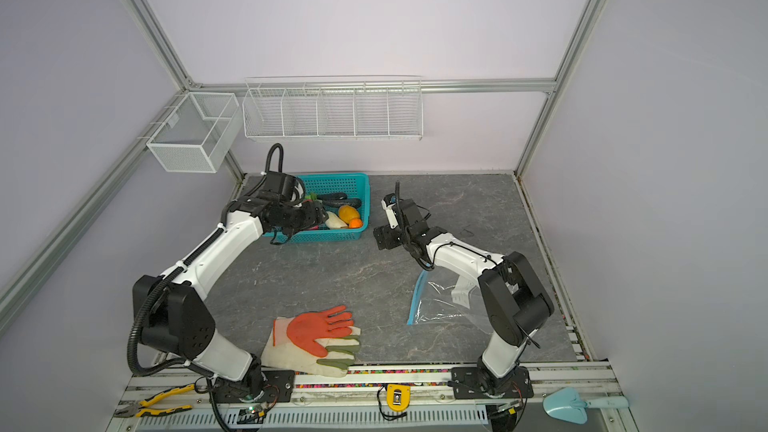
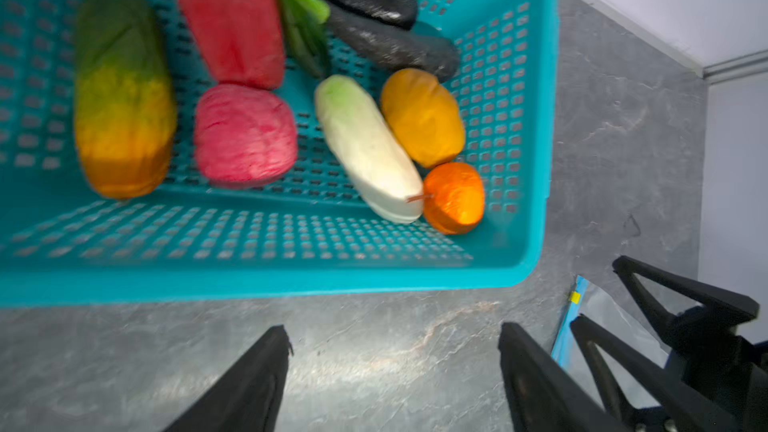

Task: Place the food in the zip-top bag and seal the zipper

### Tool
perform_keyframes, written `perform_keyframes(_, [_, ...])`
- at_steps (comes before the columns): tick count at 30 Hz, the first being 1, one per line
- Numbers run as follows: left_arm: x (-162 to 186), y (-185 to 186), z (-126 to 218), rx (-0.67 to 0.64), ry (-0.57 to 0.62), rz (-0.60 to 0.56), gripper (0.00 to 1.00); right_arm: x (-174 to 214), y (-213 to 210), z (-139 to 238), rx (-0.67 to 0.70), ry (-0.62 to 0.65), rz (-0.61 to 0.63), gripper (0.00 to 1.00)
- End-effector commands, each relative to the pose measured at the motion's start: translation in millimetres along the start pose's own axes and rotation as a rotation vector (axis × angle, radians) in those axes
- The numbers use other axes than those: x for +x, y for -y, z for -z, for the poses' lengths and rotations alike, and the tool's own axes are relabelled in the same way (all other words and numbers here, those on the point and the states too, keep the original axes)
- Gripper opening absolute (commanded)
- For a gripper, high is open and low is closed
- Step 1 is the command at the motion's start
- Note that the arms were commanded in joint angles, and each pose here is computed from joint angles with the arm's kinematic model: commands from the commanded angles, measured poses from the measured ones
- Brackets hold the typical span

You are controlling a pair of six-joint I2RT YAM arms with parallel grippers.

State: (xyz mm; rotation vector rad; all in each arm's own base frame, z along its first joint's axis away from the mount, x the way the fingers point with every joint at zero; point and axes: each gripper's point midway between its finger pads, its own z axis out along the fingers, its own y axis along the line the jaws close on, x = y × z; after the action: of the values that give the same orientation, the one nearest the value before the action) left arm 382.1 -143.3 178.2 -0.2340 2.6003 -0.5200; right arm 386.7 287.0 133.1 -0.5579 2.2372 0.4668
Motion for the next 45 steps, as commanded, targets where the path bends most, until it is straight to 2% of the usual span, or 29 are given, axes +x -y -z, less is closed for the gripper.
perform_keyframes(1, [22.4, -41.1, -0.3, -0.079, -0.066, 0.069, 0.83, -22.8, -20.2, 6.5, -0.048, 0.053, 0.092, 0.88])
perform_keyframes(6, [24.3, -70.3, 5.8, -0.087, -0.052, 0.155, 0.91, -24.7, -29.7, 0.8, -0.023, 0.033, 0.177, 0.88])
perform_keyframes(9, [18.4, -70.5, 3.3, -0.082, -0.040, 0.170, 0.94, -25.2, -34.9, -5.5, -0.020, 0.023, 0.206, 0.88])
perform_keyframes(17, [-4.9, -60.6, -18.5, -0.031, -0.037, 0.203, 0.94, -25.2, -36.6, -18.2, 0.025, -0.012, 0.270, 0.88])
perform_keyframes(31, [-30.9, -35.6, -35.9, 0.051, -0.028, 0.208, 0.91, -18.0, -27.5, -31.9, 0.074, -0.047, 0.272, 0.89])
perform_keyframes(45, [-43.1, -11.7, -50.5, 0.068, -0.024, 0.169, 0.90, -20.4, -26.1, -39.5, 0.087, -0.040, 0.189, 0.89])
